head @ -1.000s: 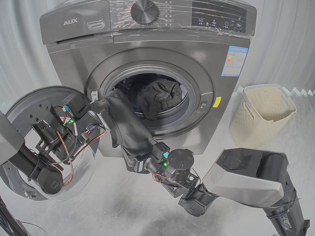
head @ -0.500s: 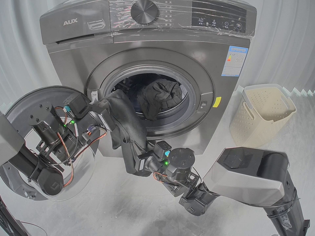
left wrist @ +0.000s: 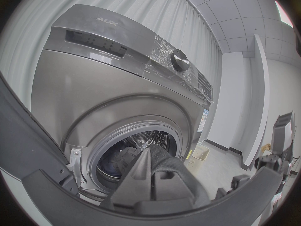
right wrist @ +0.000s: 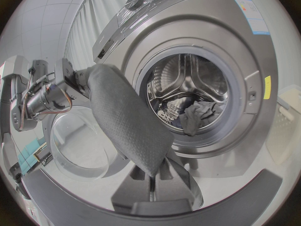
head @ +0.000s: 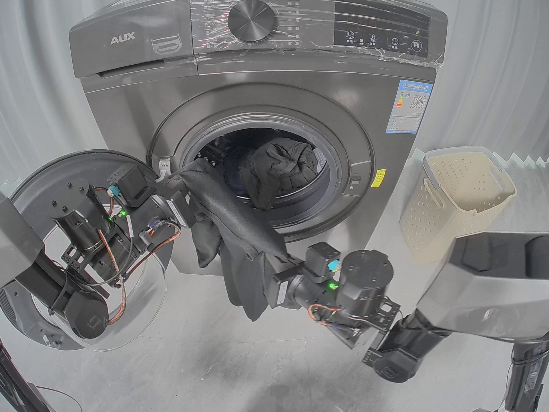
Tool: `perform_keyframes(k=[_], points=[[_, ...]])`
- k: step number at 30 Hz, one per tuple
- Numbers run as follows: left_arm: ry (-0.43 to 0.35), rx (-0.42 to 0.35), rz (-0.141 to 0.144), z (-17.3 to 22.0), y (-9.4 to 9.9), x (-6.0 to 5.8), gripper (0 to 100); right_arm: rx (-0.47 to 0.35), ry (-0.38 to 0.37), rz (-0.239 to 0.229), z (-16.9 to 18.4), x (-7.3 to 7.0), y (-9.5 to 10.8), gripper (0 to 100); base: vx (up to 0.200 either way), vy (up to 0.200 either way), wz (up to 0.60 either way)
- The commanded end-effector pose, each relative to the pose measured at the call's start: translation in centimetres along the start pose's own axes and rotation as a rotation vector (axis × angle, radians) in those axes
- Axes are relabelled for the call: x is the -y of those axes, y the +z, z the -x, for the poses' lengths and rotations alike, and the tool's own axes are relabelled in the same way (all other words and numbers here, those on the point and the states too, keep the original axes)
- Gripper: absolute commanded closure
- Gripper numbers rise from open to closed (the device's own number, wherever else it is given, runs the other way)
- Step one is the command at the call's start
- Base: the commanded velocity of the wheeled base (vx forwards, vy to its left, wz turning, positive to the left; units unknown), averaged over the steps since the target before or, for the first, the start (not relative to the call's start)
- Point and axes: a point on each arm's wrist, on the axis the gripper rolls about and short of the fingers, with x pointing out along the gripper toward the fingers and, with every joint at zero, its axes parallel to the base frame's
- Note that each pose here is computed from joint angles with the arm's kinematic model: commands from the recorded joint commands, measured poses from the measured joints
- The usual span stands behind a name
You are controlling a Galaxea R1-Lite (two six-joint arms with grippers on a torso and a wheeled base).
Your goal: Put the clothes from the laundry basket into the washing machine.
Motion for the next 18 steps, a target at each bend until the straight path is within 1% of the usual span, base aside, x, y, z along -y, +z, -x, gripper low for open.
perform_keyframes(k=[1,2,3,4,6,9,11,15,16,18], points=[[0.025,0.01,-0.01,0.4,0.5,-1.0,100,0.048,-0.037,-0.001,4.0,2.7,4.9,100,0.0,0.0,0.0],[0.023,0.012,-0.012,0.7,0.7,-0.8,100,0.074,-0.036,0.0,4.5,3.3,6.1,100,0.0,0.0,0.0],[0.023,0.012,-0.013,0.8,0.7,-0.8,100,0.077,-0.035,-0.001,4.5,3.3,6.2,100,0.0,0.0,0.0],[0.02,0.006,-0.012,1.2,0.9,-0.7,100,0.089,-0.029,-0.002,5.1,3.4,6.8,100,0.0,0.0,0.0],[0.014,0.001,-0.01,1.3,0.8,-0.5,100,0.087,-0.019,-0.003,5.6,3.4,6.9,100,0.0,0.0,0.0],[0.013,-0.002,-0.01,1.3,0.7,-0.4,100,0.06,-0.015,0.001,5.9,3.4,6.3,100,0.0,0.0,0.0],[0.012,-0.002,-0.01,1.3,0.7,-0.4,100,0.058,-0.013,0.001,5.9,3.3,6.3,100,0.0,0.0,0.0],[-0.011,-0.016,-0.002,1.4,0.4,0.4,100,0.02,-0.031,0.008,4.9,3.7,4.7,100,0.0,0.0,0.0],[-0.021,-0.019,-0.001,1.4,0.3,0.8,100,0.006,-0.039,0.008,4.2,3.9,3.9,100,0.0,0.0,0.0],[-0.032,-0.02,-0.003,1.4,0.3,1.1,100,-0.003,-0.061,0.012,3.3,4.6,3.1,100,0.0,0.0,0.0]])
